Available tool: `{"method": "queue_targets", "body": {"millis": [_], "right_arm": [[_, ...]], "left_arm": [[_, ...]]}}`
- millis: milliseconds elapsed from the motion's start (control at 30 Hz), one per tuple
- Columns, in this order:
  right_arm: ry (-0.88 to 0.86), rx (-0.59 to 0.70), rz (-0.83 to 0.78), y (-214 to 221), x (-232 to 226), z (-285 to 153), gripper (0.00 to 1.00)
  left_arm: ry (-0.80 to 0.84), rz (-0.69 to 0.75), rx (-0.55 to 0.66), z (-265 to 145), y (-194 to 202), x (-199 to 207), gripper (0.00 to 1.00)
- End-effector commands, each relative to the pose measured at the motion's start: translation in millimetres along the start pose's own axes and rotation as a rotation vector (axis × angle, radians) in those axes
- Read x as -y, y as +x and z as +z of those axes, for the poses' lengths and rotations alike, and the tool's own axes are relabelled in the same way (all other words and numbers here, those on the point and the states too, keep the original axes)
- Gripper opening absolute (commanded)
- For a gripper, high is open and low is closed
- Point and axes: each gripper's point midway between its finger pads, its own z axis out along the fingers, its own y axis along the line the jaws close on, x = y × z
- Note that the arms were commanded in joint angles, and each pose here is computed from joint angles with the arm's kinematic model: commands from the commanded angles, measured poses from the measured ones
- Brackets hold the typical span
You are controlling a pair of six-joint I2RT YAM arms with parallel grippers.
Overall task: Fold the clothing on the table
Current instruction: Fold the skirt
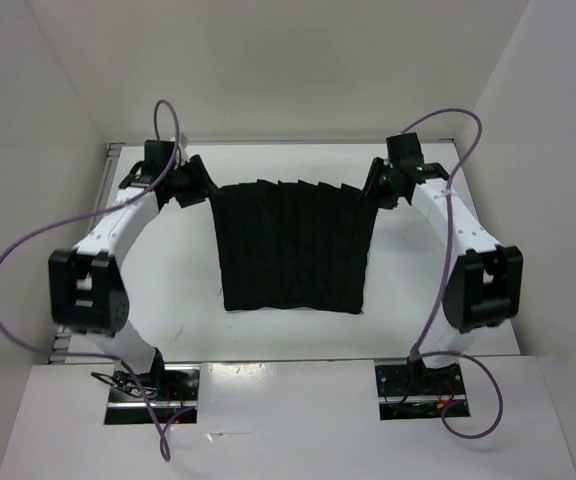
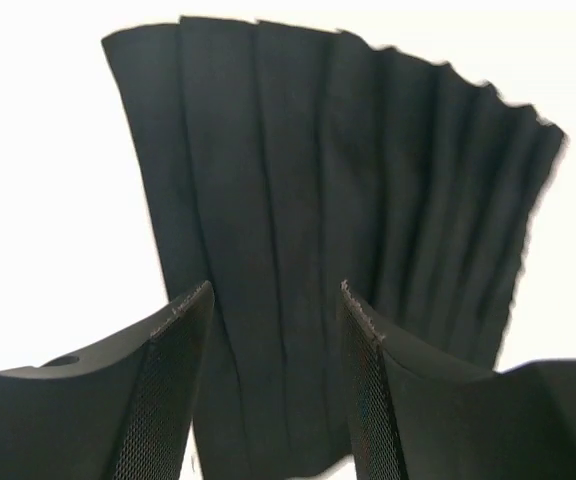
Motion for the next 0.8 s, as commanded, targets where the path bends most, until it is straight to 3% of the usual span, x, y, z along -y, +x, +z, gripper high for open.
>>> {"method": "queue_targets", "body": {"millis": [0, 133, 333, 500, 767], "right_arm": [[0.045, -0.082, 0.000, 41.5, 23.3, -17.1, 0.47], [0.053, -0.137, 0.005, 78.7, 39.1, -28.2, 0.54], [0.078, -0.191, 0.019, 106.7, 56.0, -30.4, 0.55], [0.114, -0.208, 0.019, 115.1, 65.0, -32.2, 0.55], [0.136, -0.208, 0.026, 115.9, 68.7, -32.9, 0.56]], "left_arm": [[-0.001, -0.019, 0.030, -39.1, 30.3, -0.5, 0.60], [-0.090, -0.044, -0.036, -66.0, 87.0, -23.6, 0.60], [-0.160, -0.107, -0.180, -67.2, 163.8, -47.5, 0.59], [-0.204, -0.126, -0.262, -64.2, 196.0, -54.8, 0.51], [-0.213, -0.141, -0.379, -59.5, 238.3, -52.8, 0.50]]}}
